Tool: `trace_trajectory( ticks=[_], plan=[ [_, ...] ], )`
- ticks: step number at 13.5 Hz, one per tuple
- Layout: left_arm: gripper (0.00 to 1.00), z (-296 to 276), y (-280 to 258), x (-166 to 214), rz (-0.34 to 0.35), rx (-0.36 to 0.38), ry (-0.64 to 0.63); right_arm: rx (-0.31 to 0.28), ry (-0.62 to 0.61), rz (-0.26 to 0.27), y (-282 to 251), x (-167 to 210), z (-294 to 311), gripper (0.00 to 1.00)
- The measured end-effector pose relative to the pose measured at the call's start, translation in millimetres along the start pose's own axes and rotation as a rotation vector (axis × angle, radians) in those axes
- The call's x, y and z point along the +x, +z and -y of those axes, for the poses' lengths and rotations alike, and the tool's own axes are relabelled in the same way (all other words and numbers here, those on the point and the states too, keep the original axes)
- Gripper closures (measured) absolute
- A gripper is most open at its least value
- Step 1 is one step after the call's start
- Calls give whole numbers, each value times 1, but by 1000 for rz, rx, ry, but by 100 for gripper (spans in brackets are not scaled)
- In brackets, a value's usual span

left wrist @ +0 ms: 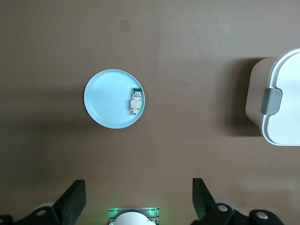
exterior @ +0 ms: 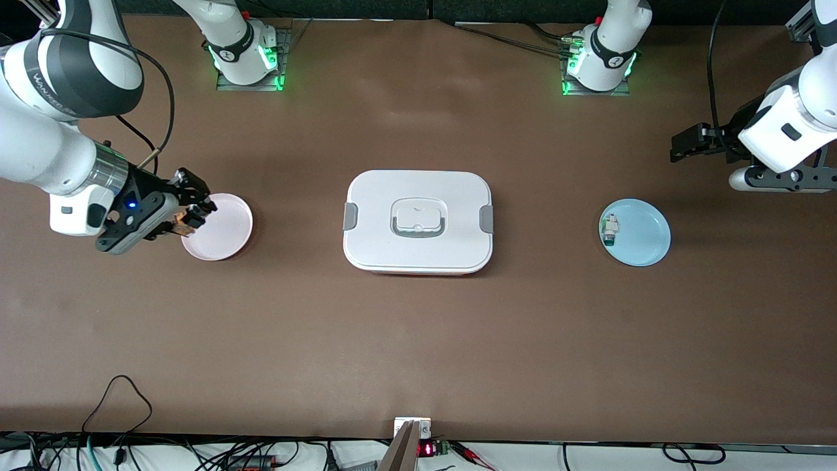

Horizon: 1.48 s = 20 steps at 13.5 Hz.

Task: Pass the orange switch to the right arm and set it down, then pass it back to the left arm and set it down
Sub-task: 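Lift the switch over the box with the right gripper while the left gripper reaches in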

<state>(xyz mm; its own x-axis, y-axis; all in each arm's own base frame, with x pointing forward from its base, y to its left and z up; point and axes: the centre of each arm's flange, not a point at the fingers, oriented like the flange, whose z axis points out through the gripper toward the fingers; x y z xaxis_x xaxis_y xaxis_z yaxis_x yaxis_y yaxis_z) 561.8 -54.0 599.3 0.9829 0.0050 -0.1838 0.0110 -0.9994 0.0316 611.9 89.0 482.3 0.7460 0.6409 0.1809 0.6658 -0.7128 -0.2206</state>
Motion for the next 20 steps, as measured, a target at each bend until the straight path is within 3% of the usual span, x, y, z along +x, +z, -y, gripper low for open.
trace_trajectory(
  ticks=[3,7,11,13,16,20],
  plan=[
    [0,0,0,0,0,0,0,79,-151,-124,1,11,4,27],
    [0,0,0,0,0,0,0,179,-360,-345,8,35,22,27],
    [0,0,0,0,0,0,0,274,-483,-583,28,53,27,27],
    [0,0,0,0,0,0,0,304,-505,-644,34,56,28,27],
    [0,0,0,0,0,0,0,421,-540,-694,47,64,49,27],
    [0,-1,0,0,0,0,1,558,-550,-824,68,78,70,27]
  ],
)
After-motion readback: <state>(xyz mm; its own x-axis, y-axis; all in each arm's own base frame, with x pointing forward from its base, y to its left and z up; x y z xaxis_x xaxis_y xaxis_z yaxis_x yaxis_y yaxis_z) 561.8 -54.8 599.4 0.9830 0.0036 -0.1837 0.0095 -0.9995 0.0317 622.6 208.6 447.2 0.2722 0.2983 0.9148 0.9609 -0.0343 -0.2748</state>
